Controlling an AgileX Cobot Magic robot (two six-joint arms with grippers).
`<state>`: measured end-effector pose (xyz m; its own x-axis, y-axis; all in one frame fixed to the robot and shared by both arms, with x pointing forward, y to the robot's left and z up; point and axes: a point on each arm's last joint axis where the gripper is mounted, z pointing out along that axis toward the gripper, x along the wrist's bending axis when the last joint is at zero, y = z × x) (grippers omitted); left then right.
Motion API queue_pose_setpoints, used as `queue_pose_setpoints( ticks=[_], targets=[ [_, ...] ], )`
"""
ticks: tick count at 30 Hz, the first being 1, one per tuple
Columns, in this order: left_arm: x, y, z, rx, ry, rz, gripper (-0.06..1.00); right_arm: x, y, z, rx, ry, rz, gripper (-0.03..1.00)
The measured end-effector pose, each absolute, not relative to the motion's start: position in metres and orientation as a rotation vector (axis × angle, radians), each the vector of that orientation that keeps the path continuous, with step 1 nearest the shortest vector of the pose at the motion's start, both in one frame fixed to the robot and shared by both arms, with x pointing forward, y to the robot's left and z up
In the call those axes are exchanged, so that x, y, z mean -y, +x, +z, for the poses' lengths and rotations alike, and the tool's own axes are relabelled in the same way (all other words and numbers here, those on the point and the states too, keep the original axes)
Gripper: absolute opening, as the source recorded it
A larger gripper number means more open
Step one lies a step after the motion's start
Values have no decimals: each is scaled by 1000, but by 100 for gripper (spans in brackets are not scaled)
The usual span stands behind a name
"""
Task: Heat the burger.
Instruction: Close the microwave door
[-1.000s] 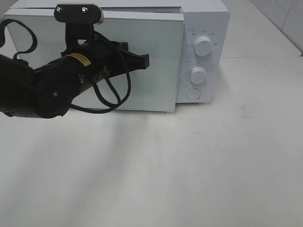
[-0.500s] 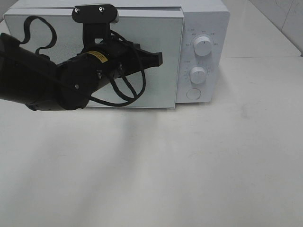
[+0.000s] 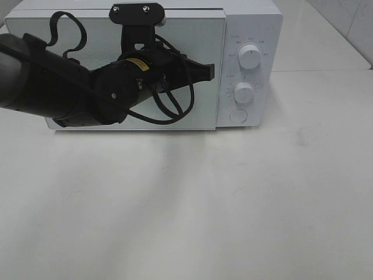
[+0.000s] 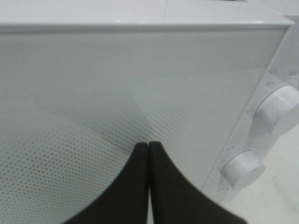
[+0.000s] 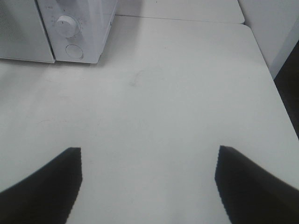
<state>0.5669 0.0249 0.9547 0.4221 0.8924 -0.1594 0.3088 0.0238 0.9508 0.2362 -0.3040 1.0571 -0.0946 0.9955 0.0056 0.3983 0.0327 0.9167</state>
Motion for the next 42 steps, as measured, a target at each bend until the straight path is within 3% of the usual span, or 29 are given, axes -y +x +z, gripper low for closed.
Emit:
queue_pose_setpoints(
  ticks=[25,36,41,42],
  targets=[
    [-11,570,961,-1053,1608,657,0,304,236,1057,-1588,1449,1047,76],
    [-6,548,978,-1052,1787,462,0,304,236,1057,-1588,1449,1047,76],
    [-6,538,977,-1060,1891,353,9,304,236,1057,-1588,1449,1047,76],
    [-7,534,979,-1059,1923,315,19,304,236,1057,-1588,1449,1047,76]
  ],
)
